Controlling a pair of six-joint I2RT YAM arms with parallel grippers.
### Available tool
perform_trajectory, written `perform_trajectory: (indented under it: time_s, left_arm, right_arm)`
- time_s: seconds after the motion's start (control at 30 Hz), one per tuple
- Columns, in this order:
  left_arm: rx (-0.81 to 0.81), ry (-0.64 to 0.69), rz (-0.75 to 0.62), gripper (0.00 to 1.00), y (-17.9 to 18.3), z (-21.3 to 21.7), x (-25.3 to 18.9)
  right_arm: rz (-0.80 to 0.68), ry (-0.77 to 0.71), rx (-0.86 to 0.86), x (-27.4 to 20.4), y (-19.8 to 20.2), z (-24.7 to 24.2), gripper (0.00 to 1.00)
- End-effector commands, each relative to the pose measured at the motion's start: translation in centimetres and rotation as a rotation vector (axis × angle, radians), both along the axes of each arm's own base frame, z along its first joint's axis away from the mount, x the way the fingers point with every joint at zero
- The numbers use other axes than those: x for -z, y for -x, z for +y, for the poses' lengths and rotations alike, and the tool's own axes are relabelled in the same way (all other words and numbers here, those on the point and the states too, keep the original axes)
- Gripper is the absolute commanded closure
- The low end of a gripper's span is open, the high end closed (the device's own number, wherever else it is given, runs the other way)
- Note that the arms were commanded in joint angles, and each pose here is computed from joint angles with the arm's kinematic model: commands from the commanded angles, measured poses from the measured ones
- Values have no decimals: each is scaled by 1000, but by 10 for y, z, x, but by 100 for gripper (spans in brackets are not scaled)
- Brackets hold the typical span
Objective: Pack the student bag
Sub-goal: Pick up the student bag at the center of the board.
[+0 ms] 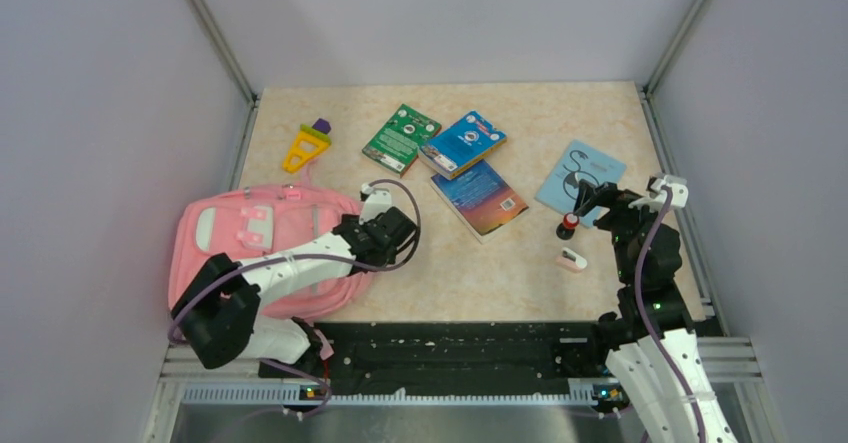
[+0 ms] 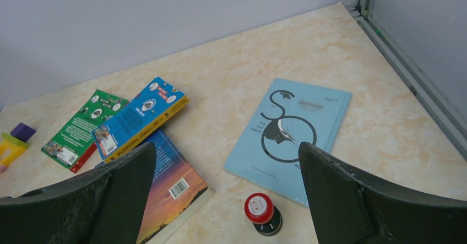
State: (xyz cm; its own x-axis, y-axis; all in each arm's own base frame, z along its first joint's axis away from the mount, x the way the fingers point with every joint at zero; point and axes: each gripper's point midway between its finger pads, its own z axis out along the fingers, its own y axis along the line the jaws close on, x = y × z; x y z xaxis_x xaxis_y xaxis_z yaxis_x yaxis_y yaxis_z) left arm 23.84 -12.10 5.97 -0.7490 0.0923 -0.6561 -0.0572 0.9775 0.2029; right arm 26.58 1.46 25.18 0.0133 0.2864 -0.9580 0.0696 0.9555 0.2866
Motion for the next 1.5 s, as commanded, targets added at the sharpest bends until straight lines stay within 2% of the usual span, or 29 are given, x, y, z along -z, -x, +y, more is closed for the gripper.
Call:
perform_trajectory:
  time_s: [0.0,0.13,0.2,0.3,0.43,0.6,0.8,0.97,1.1,1.23,1.47]
  left_arm:
    - [-51,-28,-25,27,-11,-8,-5]
    - [-72,-68,-18,41,-11,-5,-1]
    - [-73,-67,-21,53,-10,-5,-2]
    - [-71,-33,-38,77,-11,-9,-10]
    - [-39,92,-87,100,-13,-24,-38]
    - [65,317,-220,100,-17,-48,-98]
    - [201,445,-373,100,-18,-61,-173]
    - [321,548,-459,100,-14,-77,-243]
    - [420,621,-507,100,-11,-94,-289]
    - [490,655,-540,100,-12,-108,-322]
    - [512,664,-627,100,-18,-111,-358]
  right_arm:
    - [-29,-11,20,-14,1,-4,2]
    - [-25,-11,20,-12,0,-4,2]
    - [-24,-11,21,-11,0,-4,2]
    - [-22,-12,19,-11,0,-3,2]
    - [-19,-13,18,-11,-1,-3,2]
    - [-14,-8,11,-11,-2,-2,2]
    - [-9,9,-54,-14,-5,10,2]
    - [7,33,-207,-22,-15,38,2]
    - [83,23,-338,-27,-27,63,2]
    - [140,-31,-513,-33,-32,96,2]
    - [136,-136,-808,-51,-19,153,2]
